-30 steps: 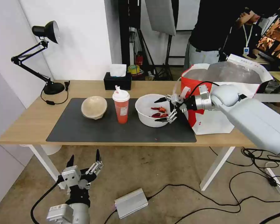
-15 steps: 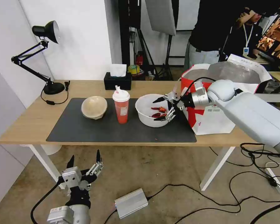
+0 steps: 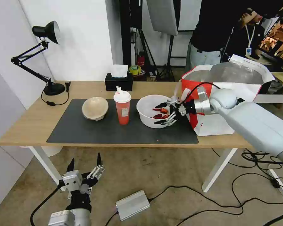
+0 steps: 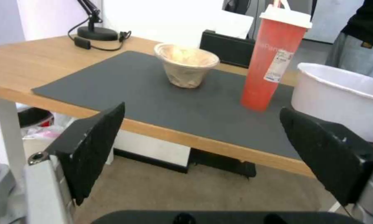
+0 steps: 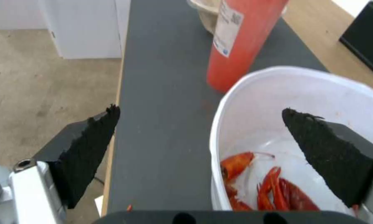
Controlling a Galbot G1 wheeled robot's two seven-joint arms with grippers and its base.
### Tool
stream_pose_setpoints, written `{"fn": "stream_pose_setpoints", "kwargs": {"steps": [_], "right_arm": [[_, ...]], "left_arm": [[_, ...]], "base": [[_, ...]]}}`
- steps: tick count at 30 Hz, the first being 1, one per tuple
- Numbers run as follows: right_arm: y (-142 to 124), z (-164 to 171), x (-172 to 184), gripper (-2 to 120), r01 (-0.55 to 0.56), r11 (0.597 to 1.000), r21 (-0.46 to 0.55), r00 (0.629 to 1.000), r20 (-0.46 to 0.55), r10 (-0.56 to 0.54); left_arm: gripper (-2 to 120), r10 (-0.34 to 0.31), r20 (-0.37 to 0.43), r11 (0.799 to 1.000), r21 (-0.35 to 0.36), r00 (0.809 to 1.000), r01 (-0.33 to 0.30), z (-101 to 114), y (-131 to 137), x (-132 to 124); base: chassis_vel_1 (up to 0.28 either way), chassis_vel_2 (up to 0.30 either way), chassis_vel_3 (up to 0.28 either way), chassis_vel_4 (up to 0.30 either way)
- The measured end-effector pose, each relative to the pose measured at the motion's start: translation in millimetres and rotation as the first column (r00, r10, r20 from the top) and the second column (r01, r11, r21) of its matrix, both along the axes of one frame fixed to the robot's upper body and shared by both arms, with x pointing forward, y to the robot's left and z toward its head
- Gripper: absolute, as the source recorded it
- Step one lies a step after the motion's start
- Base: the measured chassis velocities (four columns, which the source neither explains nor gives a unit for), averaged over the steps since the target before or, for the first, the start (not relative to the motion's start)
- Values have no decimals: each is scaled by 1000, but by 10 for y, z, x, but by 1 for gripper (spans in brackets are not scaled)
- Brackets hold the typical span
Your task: Pick up the trash from the table and place it into the takeout bag.
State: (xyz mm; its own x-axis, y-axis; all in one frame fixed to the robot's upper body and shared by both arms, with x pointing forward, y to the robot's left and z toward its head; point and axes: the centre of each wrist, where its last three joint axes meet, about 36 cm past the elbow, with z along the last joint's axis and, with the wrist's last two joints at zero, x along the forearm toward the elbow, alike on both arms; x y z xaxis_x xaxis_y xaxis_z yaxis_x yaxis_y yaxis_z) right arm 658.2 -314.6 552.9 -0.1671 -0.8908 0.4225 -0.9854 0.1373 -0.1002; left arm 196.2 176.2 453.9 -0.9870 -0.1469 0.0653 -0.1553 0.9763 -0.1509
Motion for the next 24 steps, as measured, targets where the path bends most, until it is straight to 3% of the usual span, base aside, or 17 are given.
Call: {"fn": "stream_pose_setpoints", "kwargs": {"steps": [8,24], "right_arm": [[-23,-69,19,100,22,999,-23,999,-30,-23],[9,292,230,100,7,987,-163,1000,-29,-12]], "left_arm": [[100,-5,3,1000,3,1000,5,-14,-1,-9],[100,-4,9,1000,10,1000,4,-59,-55,-4]], "base": [[0,0,0,0],[0,0,0,0]]}}
